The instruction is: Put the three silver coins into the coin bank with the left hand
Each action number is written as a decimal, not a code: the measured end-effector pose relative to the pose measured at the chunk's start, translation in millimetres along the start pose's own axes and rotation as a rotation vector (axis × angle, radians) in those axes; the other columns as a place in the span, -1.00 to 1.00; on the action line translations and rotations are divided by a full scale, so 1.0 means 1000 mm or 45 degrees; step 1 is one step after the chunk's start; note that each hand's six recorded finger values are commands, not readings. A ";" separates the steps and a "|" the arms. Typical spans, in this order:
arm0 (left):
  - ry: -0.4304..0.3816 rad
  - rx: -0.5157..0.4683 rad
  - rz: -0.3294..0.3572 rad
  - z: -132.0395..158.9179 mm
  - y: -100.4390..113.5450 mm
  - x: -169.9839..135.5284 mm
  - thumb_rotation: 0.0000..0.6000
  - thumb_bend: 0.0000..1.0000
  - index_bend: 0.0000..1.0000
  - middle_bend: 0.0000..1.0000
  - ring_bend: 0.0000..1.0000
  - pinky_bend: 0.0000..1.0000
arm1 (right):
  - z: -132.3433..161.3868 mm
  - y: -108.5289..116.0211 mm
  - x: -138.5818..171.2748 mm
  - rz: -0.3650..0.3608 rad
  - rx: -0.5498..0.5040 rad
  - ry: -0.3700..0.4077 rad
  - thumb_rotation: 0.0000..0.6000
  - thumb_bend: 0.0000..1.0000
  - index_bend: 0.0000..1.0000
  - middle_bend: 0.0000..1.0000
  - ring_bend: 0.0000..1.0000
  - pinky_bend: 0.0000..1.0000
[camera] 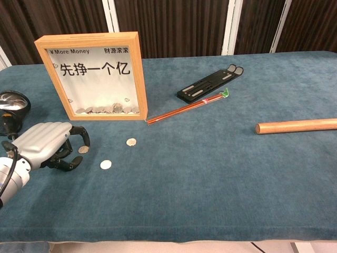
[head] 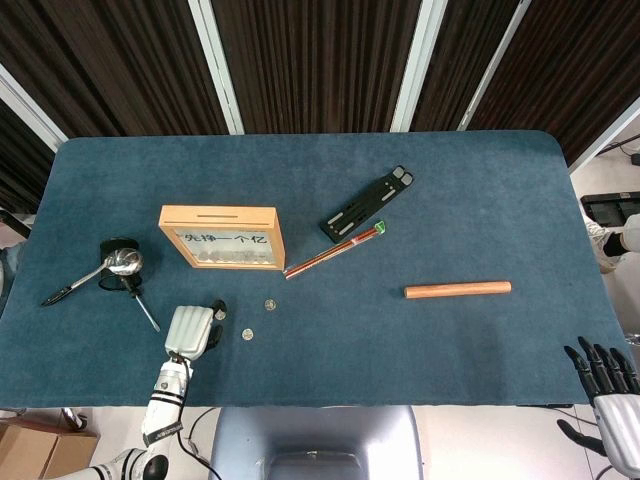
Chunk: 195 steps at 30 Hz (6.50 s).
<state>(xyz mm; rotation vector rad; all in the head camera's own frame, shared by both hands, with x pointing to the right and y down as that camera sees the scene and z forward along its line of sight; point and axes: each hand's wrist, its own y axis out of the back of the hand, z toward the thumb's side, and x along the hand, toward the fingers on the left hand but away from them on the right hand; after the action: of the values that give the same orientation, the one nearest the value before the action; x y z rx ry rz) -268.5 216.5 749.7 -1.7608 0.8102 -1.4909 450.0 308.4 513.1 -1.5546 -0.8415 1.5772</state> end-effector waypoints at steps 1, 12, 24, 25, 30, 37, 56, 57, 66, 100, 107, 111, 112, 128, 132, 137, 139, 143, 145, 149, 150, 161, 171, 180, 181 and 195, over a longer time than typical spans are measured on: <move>0.002 0.003 -0.001 0.000 0.000 0.000 1.00 -0.21 -0.16 1.00 1.00 1.00 | 0.000 0.000 0.000 0.000 0.000 -0.001 1.00 -0.55 -1.00 -1.00 -1.00 -1.00; 0.014 0.040 -0.015 0.000 -0.004 0.002 1.00 -0.20 -0.14 1.00 1.00 1.00 | -0.002 0.002 0.002 -0.008 -0.003 -0.004 1.00 -0.56 -1.00 -1.00 -1.00 -1.00; 0.037 0.072 -0.003 -0.003 -0.004 0.006 1.00 -0.20 -0.14 1.00 1.00 1.00 | -0.002 0.001 0.002 -0.002 0.000 -0.004 1.00 -0.55 -1.00 -1.00 -1.00 -1.00; 0.038 0.074 -0.003 -0.004 -0.004 0.006 1.00 -0.20 -0.14 1.00 1.00 1.00 | -0.002 0.001 0.002 -0.003 -0.001 -0.005 1.00 -0.55 -1.00 -1.00 -1.00 -1.00; 0.043 0.084 -0.005 -0.005 -0.005 0.007 1.00 -0.20 -0.14 1.00 1.00 1.00 | -0.003 0.002 0.002 -0.008 -0.002 -0.008 1.00 -0.55 -1.00 -1.00 -1.00 -1.00; 0.045 0.087 -0.007 -0.004 -0.006 0.009 1.00 -0.20 -0.13 1.00 1.00 1.00 | -0.003 0.002 0.002 -0.008 -0.002 -0.010 1.00 -0.55 -1.00 -1.00 -1.00 -1.00; 0.051 0.035 0.061 -0.005 -0.003 0.018 1.00 -0.20 0.03 1.00 1.00 1.00 | -0.007 0.002 0.004 -0.004 0.002 -0.024 1.00 -0.55 -1.00 -1.00 -1.00 -1.00; 0.049 0.034 0.064 -0.005 -0.003 0.018 1.00 -0.20 0.02 1.00 1.00 1.00 | -0.007 0.002 0.004 -0.003 0.003 -0.024 1.00 -0.55 -1.00 -1.00 -1.00 -1.00; 0.041 0.020 0.085 -0.004 0.000 0.019 1.00 -0.16 0.10 1.00 1.00 1.00 | -0.007 0.001 0.004 0.003 0.005 -0.024 1.00 -0.55 -1.00 -1.00 -1.00 -1.00; 0.122 -0.072 0.574 0.005 0.252 0.031 1.00 -0.01 0.18 1.00 1.00 1.00 | -0.006 0.001 -0.001 0.030 -0.019 -0.007 1.00 -0.55 -1.00 -1.00 -1.00 -1.00; 0.203 -0.070 0.539 0.022 0.275 0.064 1.00 -0.01 0.18 1.00 1.00 1.00 | -0.008 0.004 -0.001 0.023 -0.036 -0.011 1.00 -0.55 -1.00 -1.00 -1.00 -1.00; 0.226 -0.060 0.504 0.025 0.263 0.076 1.00 -0.01 0.18 1.00 1.00 1.00 | -0.010 0.004 0.000 0.026 -0.036 -0.015 1.00 -0.55 -1.00 -1.00 -1.00 -1.00; 0.229 -0.054 0.490 0.026 0.258 0.078 1.00 -0.01 0.18 1.00 1.00 1.00 | -0.010 0.004 0.001 0.025 -0.037 -0.017 1.00 -0.55 -1.00 -1.00 -1.00 -1.00; 0.252 -0.008 0.415 0.029 0.224 0.093 1.00 -0.01 0.17 1.00 1.00 1.00 | -0.012 0.005 0.005 0.020 -0.038 -0.020 1.00 -0.55 -1.00 -1.00 -1.00 -1.00; 0.249 -0.004 0.406 0.031 0.219 0.097 1.00 -0.01 0.17 1.00 1.00 1.00 | -0.014 0.007 0.005 0.012 -0.045 -0.027 1.00 -0.55 -1.00 -1.00 -1.00 -1.00; 0.239 0.001 0.398 0.034 0.216 0.098 1.00 -0.01 0.17 1.00 1.00 1.00 | -0.015 0.008 0.005 0.009 -0.047 -0.033 1.00 -0.55 -1.00 -1.00 -1.00 -1.00; 0.236 0.004 0.391 0.035 0.214 0.098 1.00 0.00 0.17 1.00 1.00 1.00 | -0.015 0.008 0.006 0.007 -0.048 -0.032 1.00 -0.55 -1.00 -1.00 -1.00 -1.00; 0.232 0.005 0.381 0.037 0.211 0.098 1.00 -0.01 0.17 1.00 1.00 1.00 | -0.015 0.008 0.006 0.005 -0.049 -0.031 1.00 -0.55 -1.00 -1.00 -1.00 -1.00; 0.228 0.007 0.378 0.038 0.210 0.098 1.00 -0.01 0.16 1.00 1.00 1.00 | -0.015 0.008 0.006 0.004 -0.049 -0.032 1.00 -0.55 -1.00 -1.00 -1.00 -1.00; 0.221 0.013 0.377 0.040 0.209 0.098 1.00 0.00 0.00 1.00 1.00 1.00 | -0.016 0.008 0.006 0.005 -0.050 -0.034 1.00 -0.55 -1.00 -1.00 -1.00 -1.00; 0.220 0.012 0.378 0.041 0.209 0.098 1.00 -0.01 -0.10 1.00 1.00 1.00 | -0.016 0.009 0.006 0.004 -0.050 -0.034 1.00 -0.55 -1.00 -1.00 -1.00 -1.00; 0.169 -0.027 0.408 0.047 0.220 0.090 1.00 -0.08 -0.34 1.00 1.00 1.00 | -0.015 0.008 0.007 0.005 -0.048 -0.032 1.00 -0.55 -1.00 -1.00 -1.00 -1.00; -0.111 -0.216 0.299 0.085 0.202 0.023 1.00 -0.09 -0.20 1.00 1.00 1.00 | -0.010 0.005 0.007 0.011 -0.031 -0.014 1.00 -0.55 -1.00 -1.00 -1.00 -1.00; -0.273 -0.240 0.137 0.078 0.112 -0.057 1.00 -0.10 -0.15 1.00 1.00 1.00 | -0.004 0.004 0.009 0.007 -0.026 0.019 1.00 -0.56 -1.00 -1.00 -1.00 -1.00; -0.269 -0.239 0.125 0.076 0.100 -0.061 1.00 -0.10 -0.15 1.00 1.00 1.00 | -0.003 0.004 0.010 0.007 -0.027 0.021 1.00 -0.55 -1.00 -1.00 -1.00 -1.00; -0.223 -0.073 0.054 0.075 0.011 -0.062 1.00 -0.10 -0.17 1.00 1.00 1.00 | -0.005 0.010 0.015 -0.016 -0.051 0.036 1.00 -0.55 -1.00 -1.00 -1.00 -1.00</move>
<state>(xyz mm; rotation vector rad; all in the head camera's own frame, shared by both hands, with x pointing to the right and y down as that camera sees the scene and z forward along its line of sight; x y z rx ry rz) -203.6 268.2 697.5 -1.8745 0.8017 -1.2768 455.0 315.8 496.6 -1.5933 -0.8705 1.5340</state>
